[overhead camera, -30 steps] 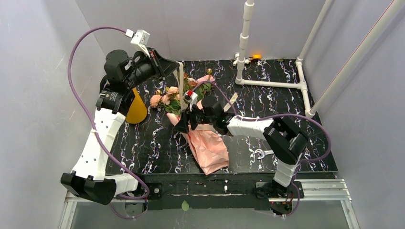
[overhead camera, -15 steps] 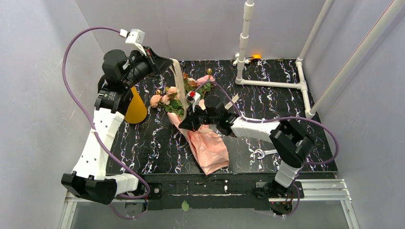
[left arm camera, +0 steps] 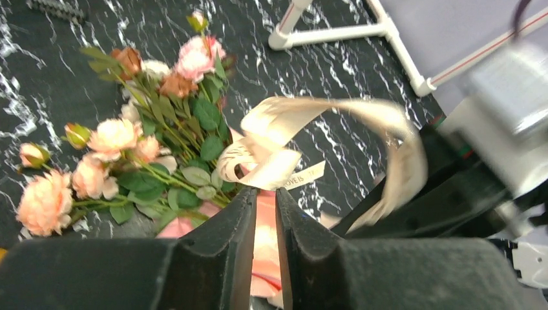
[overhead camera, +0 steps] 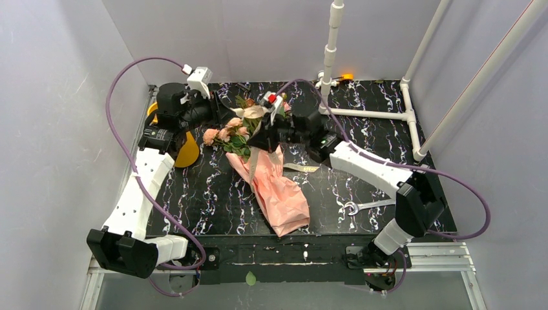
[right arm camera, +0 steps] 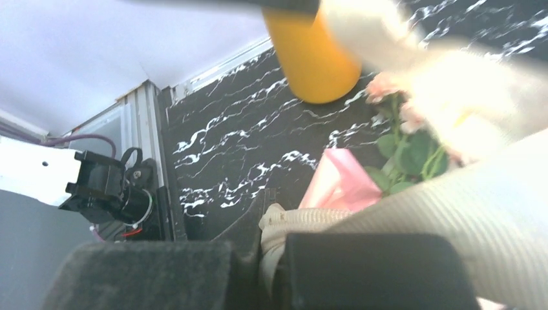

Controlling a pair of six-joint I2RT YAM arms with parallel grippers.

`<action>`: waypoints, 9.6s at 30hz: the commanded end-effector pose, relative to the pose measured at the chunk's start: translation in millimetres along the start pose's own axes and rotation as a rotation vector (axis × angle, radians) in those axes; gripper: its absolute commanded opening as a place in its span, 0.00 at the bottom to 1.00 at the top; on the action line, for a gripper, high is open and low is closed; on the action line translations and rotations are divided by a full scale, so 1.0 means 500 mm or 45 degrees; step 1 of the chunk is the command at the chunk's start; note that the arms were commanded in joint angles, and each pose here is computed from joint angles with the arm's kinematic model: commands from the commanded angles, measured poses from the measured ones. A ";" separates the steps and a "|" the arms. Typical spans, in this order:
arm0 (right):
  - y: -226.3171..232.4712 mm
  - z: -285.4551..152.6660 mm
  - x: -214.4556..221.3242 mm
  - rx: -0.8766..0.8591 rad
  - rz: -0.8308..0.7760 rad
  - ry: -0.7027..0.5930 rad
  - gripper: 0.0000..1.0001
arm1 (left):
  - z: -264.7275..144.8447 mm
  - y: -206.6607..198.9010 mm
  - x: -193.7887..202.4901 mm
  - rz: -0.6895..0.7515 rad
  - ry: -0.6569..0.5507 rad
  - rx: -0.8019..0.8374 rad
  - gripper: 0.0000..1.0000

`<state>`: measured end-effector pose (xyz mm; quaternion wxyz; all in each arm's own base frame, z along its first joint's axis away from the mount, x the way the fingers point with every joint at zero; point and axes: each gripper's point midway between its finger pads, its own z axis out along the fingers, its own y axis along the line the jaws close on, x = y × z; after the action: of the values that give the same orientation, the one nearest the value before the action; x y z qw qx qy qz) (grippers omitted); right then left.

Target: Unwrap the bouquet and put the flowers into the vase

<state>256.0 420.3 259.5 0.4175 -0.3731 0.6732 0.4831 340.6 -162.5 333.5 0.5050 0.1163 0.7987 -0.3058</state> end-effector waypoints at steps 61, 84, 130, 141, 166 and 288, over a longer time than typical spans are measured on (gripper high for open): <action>-0.483 -0.771 -0.202 1.039 -0.046 0.071 0.01 | -0.113 -0.047 0.310 0.150 0.471 0.350 0.98; -0.626 -0.727 0.206 0.946 -0.006 1.127 0.04 | -0.109 -0.042 0.322 0.151 0.473 0.349 0.98; -0.141 -0.224 0.065 0.210 -0.015 0.561 0.97 | -0.166 0.008 0.394 0.602 0.619 0.369 0.98; -0.018 -0.020 0.178 0.066 -0.025 0.773 0.86 | -0.170 0.020 0.412 0.575 0.600 0.301 0.96; -0.023 -0.081 0.070 0.261 -0.253 0.663 0.01 | -0.142 0.021 0.382 0.591 0.557 0.314 0.95; -0.317 -0.369 0.447 0.560 0.474 0.938 0.58 | 0.194 0.057 0.409 1.390 1.329 0.008 0.93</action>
<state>270.7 183.6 39.5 0.1158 -0.3025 0.9154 0.2390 340.7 -253.6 79.1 0.1518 0.6158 0.7721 0.0391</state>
